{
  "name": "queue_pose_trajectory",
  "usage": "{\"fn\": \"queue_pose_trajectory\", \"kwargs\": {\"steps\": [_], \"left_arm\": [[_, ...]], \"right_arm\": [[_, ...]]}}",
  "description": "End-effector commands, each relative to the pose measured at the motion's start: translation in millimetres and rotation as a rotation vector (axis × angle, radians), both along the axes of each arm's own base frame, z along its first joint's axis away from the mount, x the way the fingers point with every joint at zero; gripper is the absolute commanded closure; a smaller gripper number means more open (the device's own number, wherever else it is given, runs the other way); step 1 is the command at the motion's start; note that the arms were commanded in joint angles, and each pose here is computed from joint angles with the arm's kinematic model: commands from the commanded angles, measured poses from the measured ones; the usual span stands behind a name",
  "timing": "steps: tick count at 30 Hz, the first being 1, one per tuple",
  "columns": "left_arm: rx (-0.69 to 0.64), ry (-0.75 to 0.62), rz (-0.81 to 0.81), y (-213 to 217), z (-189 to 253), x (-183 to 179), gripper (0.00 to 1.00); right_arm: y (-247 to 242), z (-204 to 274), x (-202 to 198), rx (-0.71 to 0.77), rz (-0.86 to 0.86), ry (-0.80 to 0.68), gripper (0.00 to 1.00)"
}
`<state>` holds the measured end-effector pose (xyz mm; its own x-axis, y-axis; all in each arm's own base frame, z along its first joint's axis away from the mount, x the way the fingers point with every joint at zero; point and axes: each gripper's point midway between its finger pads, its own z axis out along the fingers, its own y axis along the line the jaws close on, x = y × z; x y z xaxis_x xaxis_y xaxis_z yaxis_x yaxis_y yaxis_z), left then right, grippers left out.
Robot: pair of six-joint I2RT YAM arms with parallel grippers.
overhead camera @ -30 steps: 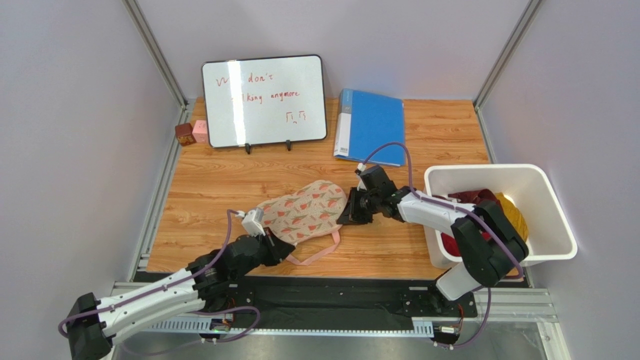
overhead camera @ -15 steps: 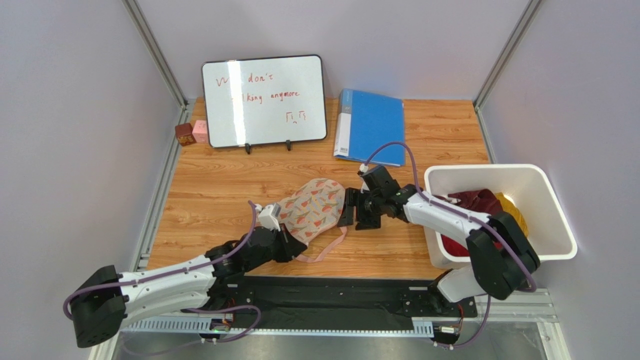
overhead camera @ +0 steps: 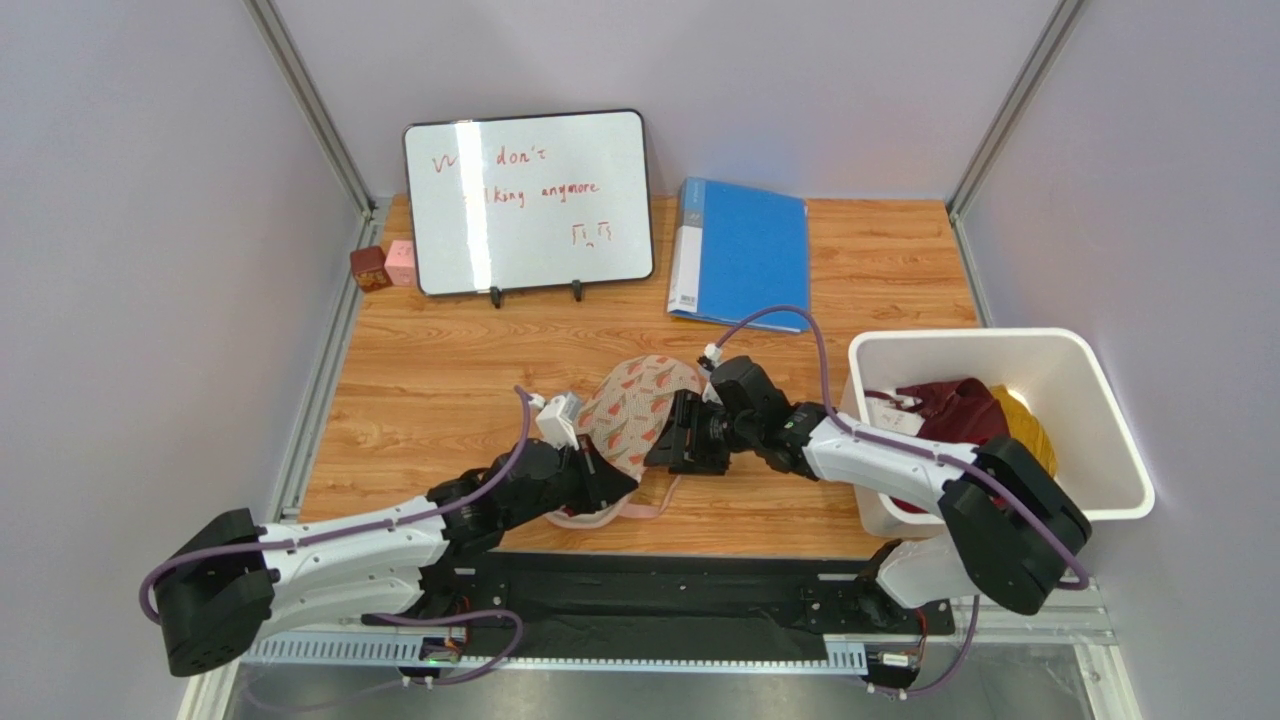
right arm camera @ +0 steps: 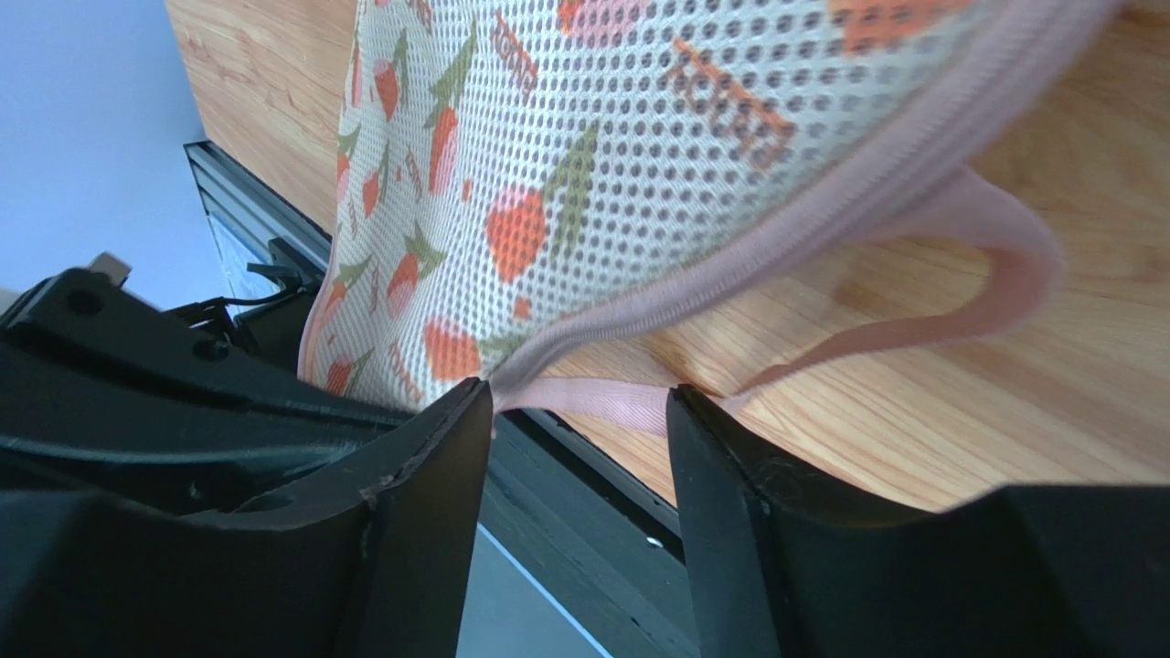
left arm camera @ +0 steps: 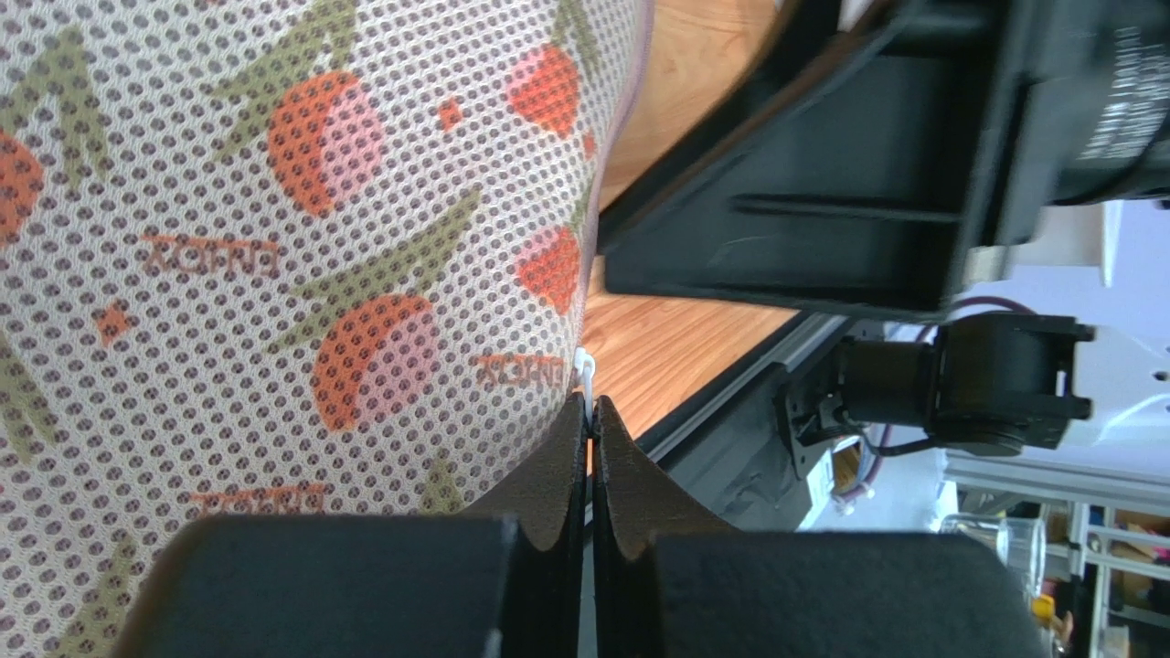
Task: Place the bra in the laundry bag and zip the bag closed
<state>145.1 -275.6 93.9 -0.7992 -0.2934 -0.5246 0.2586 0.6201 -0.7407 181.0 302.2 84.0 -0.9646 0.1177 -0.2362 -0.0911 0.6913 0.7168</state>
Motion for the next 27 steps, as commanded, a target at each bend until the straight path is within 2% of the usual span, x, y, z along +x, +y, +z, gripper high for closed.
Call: {"fn": "queue_pose_trajectory", "kwargs": {"steps": [1, 6, 7, 9, 13, 16, 20, 24, 27], "left_arm": [[-0.083, -0.063, -0.038, -17, 33, 4, 1.00], [-0.074, -0.041, -0.044, -16, 26, 1, 1.00], [-0.064, -0.033, -0.043, -15, 22, 0, 1.00], [-0.041, -0.008, -0.031, -11, 14, -1, 1.00], [0.067, 0.015, -0.013, 6, -7, -4, 1.00], [0.138, 0.050, 0.022, 29, -25, -11, 1.00], [0.138, 0.083, 0.091, 60, -35, -22, 1.00], [0.073, 0.069, 0.114, 73, -36, -28, 1.00], [-0.007, 0.031, 0.087, 67, -21, -29, 1.00]], "right_arm": [[30, 13, 9, 0.104, -0.016, -0.003, 0.48], [31, 1, 12, 0.082, -0.050, 0.028, 0.60], [30, 0, 13, 0.077, -0.056, 0.030, 0.69], [26, 0, 17, 0.060, -0.078, 0.025, 0.76], [13, -4, 26, 0.023, -0.104, 0.030, 0.98], [1, -7, 34, 0.006, -0.099, 0.026, 1.00], [-12, 0, 48, 0.046, -0.051, 0.000, 1.00], [-8, 2, 52, 0.046, 0.110, -0.063, 1.00], [4, 10, 53, 0.070, 0.175, -0.080, 1.00]]}}
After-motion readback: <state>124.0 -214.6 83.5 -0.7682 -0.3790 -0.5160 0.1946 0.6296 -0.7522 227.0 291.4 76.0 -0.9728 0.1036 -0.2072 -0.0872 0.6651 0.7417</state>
